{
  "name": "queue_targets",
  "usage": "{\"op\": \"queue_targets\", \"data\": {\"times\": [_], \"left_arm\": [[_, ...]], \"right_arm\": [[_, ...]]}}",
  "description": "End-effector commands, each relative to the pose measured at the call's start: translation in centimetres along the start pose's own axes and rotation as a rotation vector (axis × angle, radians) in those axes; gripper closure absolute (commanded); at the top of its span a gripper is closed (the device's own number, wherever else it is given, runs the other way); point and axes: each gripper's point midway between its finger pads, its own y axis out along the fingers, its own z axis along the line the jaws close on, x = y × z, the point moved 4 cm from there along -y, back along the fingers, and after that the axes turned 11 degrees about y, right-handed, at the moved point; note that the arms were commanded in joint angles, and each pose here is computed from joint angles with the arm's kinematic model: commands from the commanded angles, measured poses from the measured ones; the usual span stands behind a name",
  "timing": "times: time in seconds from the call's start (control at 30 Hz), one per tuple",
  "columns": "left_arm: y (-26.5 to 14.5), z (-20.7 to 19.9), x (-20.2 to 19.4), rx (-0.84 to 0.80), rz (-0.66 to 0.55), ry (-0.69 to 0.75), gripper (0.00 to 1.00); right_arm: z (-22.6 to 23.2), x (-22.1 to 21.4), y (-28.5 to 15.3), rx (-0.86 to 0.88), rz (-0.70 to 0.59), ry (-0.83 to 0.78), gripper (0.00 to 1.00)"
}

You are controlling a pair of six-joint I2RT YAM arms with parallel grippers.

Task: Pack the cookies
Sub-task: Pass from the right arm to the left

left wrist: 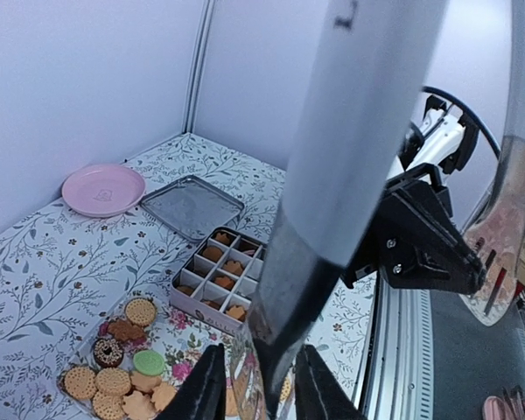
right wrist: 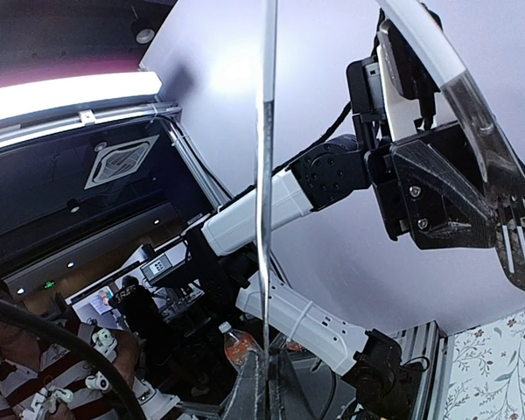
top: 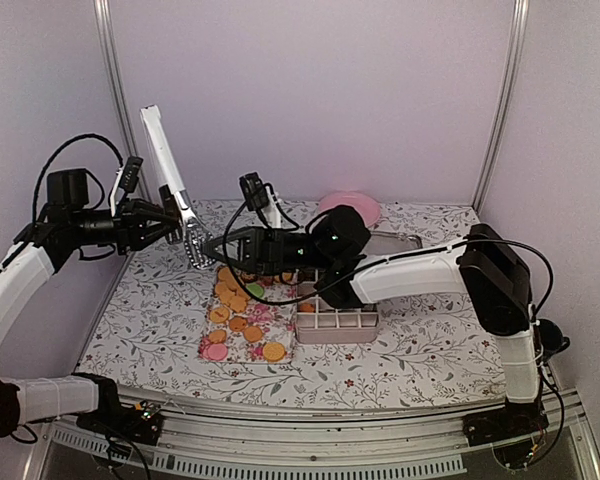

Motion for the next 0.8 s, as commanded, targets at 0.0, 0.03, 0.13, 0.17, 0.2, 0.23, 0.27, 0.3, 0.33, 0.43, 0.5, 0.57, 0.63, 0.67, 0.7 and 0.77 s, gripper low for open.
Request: {"op": "queue_targets", "data": {"times": [0.0, 0.03, 0.13, 0.17, 0.2, 0.23, 0.27, 0.3, 0.33, 0.43, 0.5, 0.57, 0.63, 0.67, 0.7, 0.77], "left_arm": [[0.4, 0.4, 0.5, -0.005, -0.021, 0.024, 0.74], [0.4, 0.6, 0.5, -0.006, -0.023, 0.022, 0.76], [0.6, 0.6, 0.6, -0.021, -0.035, 0.018, 0.91], [0.6, 0.6, 0.7, -0.021, -0.037, 0.016, 1.00], [0.5, 0.6, 0.8, -0.022, -0.039, 0.019, 1.00], [0.5, 0.5, 0.9, -0.026, -0.039, 0.022, 1.00], [0.5, 0.4, 0.9, -0.033, -0.038, 0.026, 1.00], [0.5, 0.3, 0.9, -0.041, -0.035, 0.032, 1.00], [0.4, 0.1, 0.9, -0.047, -0.028, 0.046, 1.00], [0.2, -0.5, 0.2, -0.054, 0.019, 0.117, 1.00], [0.0, -0.9, -0.8, -0.044, 0.076, 0.177, 1.00], [-0.1, -1.6, -2.2, -0.054, 0.148, 0.222, 1.00], [-0.2, -2.4, -3.5, -0.071, 0.214, 0.263, 1.00], [-0.1, -2.7, -4.1, -0.083, 0.242, 0.285, 1.00], [0.0, -2.9, -4.6, -0.091, 0.267, 0.286, 1.00], [0.3, -3.4, -5.7, -0.118, 0.313, 0.285, 1.00]], "right_arm": [[0.7, 0.6, 1.0, 0.065, -0.018, -0.026, 1.00], [0.6, 0.6, 1.1, 0.068, -0.019, -0.022, 1.00], [0.3, 0.9, 1.5, 0.081, -0.017, -0.019, 1.00], [0.2, 0.8, 1.6, 0.082, -0.015, -0.014, 1.00], [0.0, 0.8, 1.7, 0.081, -0.014, -0.008, 1.00], [-0.3, 0.7, 1.6, 0.077, -0.013, -0.004, 1.00], [-0.4, 0.6, 1.6, 0.074, -0.011, 0.001, 0.99], [-0.6, 0.5, 1.5, 0.066, -0.009, 0.006, 0.92], [-0.8, 0.3, 1.2, 0.055, -0.006, 0.008, 0.81], [-1.1, 0.7, -0.3, -0.005, 0.009, -0.007, 0.60], [-1.4, 0.8, -1.4, -0.075, 0.051, -0.028, 0.37], [-1.5, 0.9, -2.4, -0.171, 0.105, -0.040, 0.17], [-1.5, 0.9, -3.2, -0.275, 0.154, -0.114, 0.00], [-1.4, 0.8, -3.5, -0.317, 0.179, -0.167, 0.01], [-1.2, 0.7, -3.9, -0.344, 0.208, -0.237, 0.01], [-0.2, 0.5, -4.3, -0.365, 0.235, -0.307, 0.01]]}}
